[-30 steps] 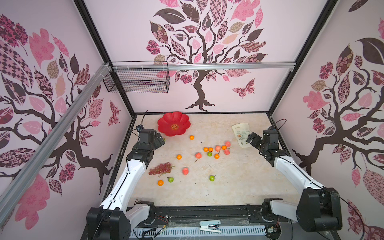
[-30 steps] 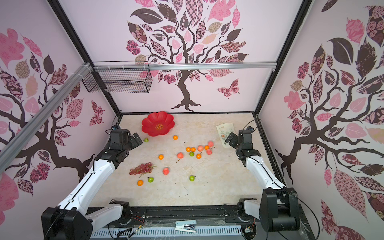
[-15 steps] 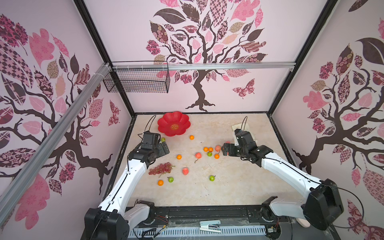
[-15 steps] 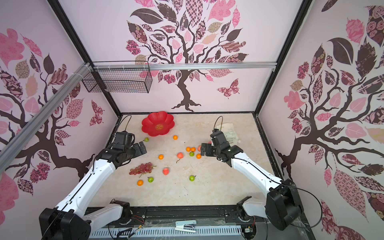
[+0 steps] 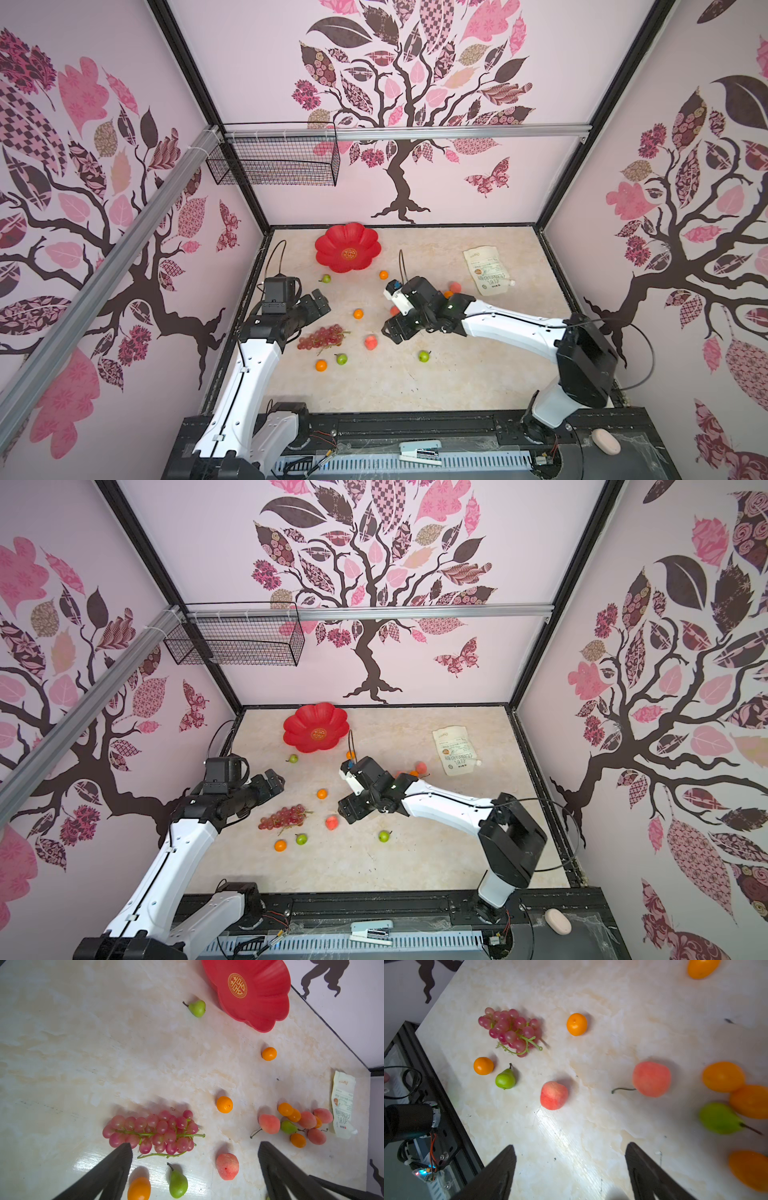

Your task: Place and organize the fake fruits in the fruit bowl

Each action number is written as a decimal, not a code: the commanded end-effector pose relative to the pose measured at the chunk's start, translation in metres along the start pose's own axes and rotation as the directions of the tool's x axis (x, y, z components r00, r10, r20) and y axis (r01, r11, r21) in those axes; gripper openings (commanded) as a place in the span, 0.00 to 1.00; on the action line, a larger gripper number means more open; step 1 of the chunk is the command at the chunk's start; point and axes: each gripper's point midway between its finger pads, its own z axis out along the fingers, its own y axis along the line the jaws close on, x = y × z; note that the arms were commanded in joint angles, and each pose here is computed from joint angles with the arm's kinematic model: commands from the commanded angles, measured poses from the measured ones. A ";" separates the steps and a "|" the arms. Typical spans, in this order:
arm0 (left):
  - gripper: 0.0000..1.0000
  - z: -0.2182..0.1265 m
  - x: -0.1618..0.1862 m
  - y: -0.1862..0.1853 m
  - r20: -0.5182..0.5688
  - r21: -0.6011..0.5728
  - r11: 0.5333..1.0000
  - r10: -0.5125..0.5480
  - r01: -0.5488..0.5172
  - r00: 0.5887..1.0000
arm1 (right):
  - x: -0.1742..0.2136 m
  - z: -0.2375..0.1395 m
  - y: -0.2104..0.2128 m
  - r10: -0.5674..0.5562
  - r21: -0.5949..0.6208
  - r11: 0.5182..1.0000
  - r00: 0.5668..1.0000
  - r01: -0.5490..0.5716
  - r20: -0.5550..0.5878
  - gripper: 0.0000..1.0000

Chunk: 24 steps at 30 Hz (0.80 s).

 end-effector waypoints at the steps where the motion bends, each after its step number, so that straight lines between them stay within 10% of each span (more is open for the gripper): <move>1: 0.98 -0.001 0.003 -0.002 -0.002 0.042 0.999 -0.020 0.020 1.000 | -0.006 0.022 0.020 -0.053 -0.074 0.996 0.998 0.050 -0.038 0.85; 8: 0.98 -0.004 -0.003 0.004 0.029 0.014 0.999 -0.043 0.042 0.999 | -0.062 0.054 -0.039 0.187 0.182 0.964 0.981 -0.194 0.056 0.91; 14: 0.98 0.000 -0.011 -0.002 0.035 0.065 0.995 -0.083 0.081 0.996 | -0.114 0.061 -0.100 0.455 0.182 0.854 0.869 -0.487 0.193 0.84; 24: 0.98 0.024 -0.025 -0.016 -0.013 0.100 0.994 -0.035 0.036 0.999 | -0.177 0.083 -0.142 0.535 0.178 0.782 0.790 -0.598 0.300 0.74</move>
